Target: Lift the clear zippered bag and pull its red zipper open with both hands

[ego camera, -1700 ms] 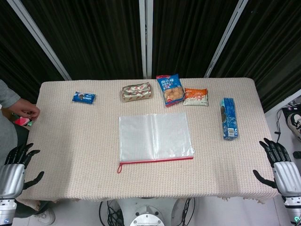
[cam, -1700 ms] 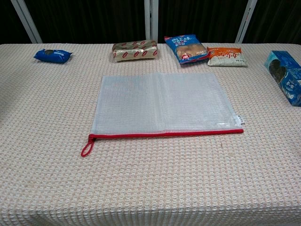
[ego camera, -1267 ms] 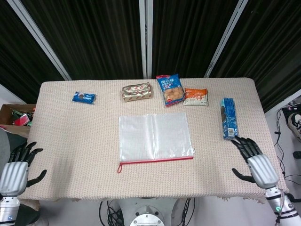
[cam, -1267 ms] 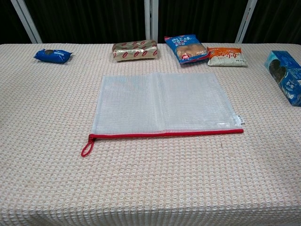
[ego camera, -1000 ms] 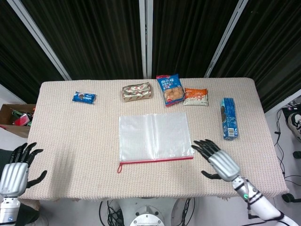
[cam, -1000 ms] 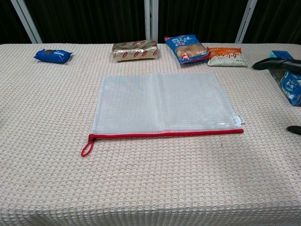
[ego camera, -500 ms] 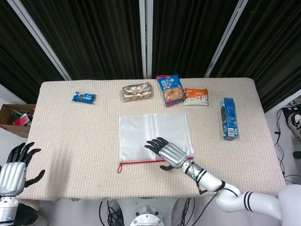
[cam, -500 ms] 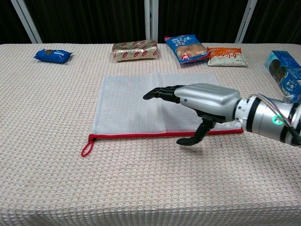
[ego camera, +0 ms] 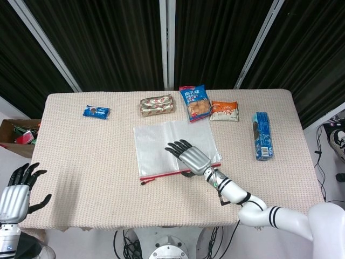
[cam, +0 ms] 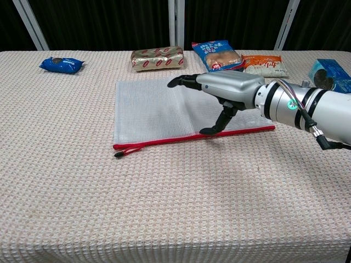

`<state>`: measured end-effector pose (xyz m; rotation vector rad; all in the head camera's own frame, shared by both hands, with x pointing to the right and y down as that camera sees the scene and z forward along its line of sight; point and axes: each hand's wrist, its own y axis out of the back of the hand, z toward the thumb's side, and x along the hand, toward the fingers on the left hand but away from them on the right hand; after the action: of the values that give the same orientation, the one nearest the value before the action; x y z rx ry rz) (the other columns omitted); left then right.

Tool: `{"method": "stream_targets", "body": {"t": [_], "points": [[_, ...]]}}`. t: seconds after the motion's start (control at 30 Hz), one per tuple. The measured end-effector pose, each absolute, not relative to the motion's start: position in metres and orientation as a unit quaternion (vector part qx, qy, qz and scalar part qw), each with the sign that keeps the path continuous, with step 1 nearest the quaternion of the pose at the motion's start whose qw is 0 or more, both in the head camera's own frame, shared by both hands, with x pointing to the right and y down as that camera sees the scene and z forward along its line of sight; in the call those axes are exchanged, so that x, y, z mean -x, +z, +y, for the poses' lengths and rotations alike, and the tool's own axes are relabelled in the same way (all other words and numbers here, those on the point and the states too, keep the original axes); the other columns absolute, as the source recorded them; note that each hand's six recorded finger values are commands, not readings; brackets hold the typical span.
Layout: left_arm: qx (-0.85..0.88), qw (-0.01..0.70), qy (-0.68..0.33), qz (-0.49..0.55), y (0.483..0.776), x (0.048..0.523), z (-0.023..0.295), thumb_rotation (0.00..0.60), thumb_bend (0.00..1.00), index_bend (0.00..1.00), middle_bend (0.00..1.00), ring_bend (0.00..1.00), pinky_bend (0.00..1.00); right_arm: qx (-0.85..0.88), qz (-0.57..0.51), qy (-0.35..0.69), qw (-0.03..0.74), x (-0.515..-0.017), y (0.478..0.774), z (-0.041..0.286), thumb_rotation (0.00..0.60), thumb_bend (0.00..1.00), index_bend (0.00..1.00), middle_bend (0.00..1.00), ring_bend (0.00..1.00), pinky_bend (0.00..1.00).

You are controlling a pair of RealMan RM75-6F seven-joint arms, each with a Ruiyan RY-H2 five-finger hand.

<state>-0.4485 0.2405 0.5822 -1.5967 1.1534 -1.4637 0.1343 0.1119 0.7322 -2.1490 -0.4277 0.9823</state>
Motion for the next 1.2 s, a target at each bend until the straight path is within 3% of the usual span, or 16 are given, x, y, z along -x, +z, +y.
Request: {"method": "stream_targets", "body": {"t": [0.1, 0.27, 0.53, 1.2], "points": [[0.613, 0.337, -0.561, 0.443, 0.582, 0.449, 0.240, 0.600, 0.20, 0.25, 0.12, 0.06, 0.10, 0.852, -0.144, 0.357, 0.355, -0.114, 0.722, 0.120, 0.600, 0.17, 0.02, 0.03, 0.00, 0.00], [0.614, 0.335, -0.562, 0.442, 0.582, 0.449, 0.242, 0.600, 0.20, 0.25, 0.12, 0.06, 0.10, 0.862, -0.095, 0.321, 0.381, -0.075, 0.711, 0.131, 0.600, 0.19, 0.14, 0.06, 0.00, 0.00], [0.615, 0.326, -0.567, 0.441, 0.586, 0.453, 0.247, 0.600, 0.20, 0.25, 0.12, 0.06, 0.10, 0.855, -0.065, 0.318, 0.404, -0.046, 0.724, 0.146, 0.600, 0.27, 0.35, 0.09, 0.00, 0.00], [0.618, 0.321, -0.564, 0.444, 0.588, 0.460, 0.248, 0.600, 0.20, 0.25, 0.12, 0.06, 0.10, 0.844, -0.092, 0.312, 0.428, -0.030, 0.749, 0.154, 0.600, 0.33, 0.46, 0.13, 0.00, 0.00]]}}
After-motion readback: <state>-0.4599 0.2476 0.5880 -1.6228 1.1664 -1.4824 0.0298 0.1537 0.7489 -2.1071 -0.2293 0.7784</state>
